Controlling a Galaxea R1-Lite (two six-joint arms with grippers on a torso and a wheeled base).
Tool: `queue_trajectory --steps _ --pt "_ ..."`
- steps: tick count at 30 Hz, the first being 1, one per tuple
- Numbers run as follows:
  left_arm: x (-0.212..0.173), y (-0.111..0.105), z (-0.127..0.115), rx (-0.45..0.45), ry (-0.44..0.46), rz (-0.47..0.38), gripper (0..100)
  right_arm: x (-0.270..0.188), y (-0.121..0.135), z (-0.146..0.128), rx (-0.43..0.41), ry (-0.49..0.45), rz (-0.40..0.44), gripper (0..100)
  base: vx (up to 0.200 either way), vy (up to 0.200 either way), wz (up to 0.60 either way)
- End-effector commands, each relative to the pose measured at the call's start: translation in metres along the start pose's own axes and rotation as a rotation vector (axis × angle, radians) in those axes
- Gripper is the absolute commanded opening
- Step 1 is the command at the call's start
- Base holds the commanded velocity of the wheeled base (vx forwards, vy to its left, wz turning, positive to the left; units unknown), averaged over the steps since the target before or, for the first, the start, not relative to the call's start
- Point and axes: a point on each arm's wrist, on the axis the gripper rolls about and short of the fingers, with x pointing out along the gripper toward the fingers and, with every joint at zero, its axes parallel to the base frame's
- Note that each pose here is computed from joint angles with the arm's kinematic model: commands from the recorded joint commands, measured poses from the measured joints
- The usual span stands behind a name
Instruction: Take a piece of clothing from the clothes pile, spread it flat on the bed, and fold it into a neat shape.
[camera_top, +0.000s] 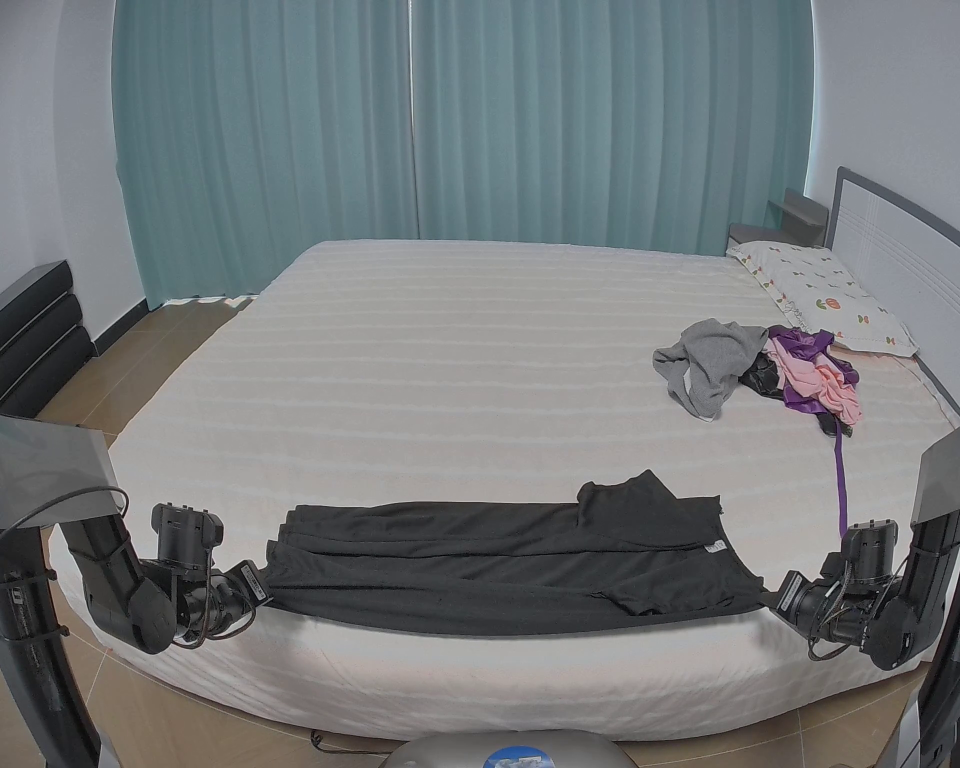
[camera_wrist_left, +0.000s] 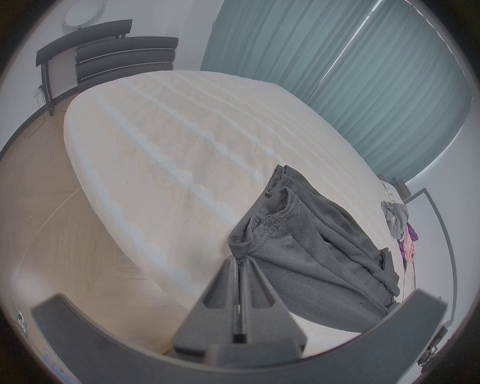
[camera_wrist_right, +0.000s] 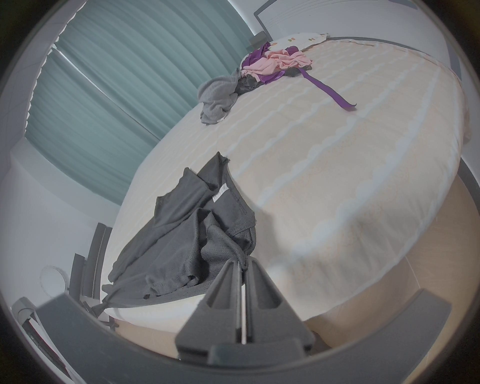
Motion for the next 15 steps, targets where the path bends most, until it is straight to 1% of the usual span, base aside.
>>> queue_trajectory --steps 1,4,5,8,12,13,14,15 --pt "-0.001 0.002 0.000 0.012 0.003 0.007 0 -0.001 -0.005 -0.007 -0.018 0.035 -0.024 0 0.000 0.000 0.00" --pt "-0.001 0.004 -0.003 0.033 0.014 0.014 0 -0.001 -0.006 -0.010 -0.036 0.052 -0.033 0 0.000 0.000 0.00" --pt "0.000 0.006 -0.006 0.051 0.025 0.023 0 0.000 -0.009 -0.014 -0.052 0.072 -0.044 0 0.000 0.000 0.00" --pt "0.004 0.007 -0.009 0.057 0.041 0.033 0 0.005 -0.012 -0.017 -0.064 0.087 -0.056 0 0.000 0.000 0.00" --pt "0.006 0.009 -0.012 0.062 0.057 0.042 0 0.006 -0.013 -0.016 -0.064 0.079 -0.054 0 0.000 0.000 0.00" --pt "0.006 0.009 -0.013 0.063 0.058 0.040 0 0.006 -0.013 -0.016 -0.064 0.080 -0.055 100 0.000 0.000 0.00" --pt "0.006 0.009 -0.013 0.063 0.063 0.036 100 0.006 -0.013 -0.016 -0.065 0.080 -0.053 100 0.000 0.000 0.00" --pt "0.005 0.009 -0.013 0.062 0.064 0.029 100 0.007 -0.013 -0.016 -0.065 0.079 -0.052 100 0.000 0.000 0.00"
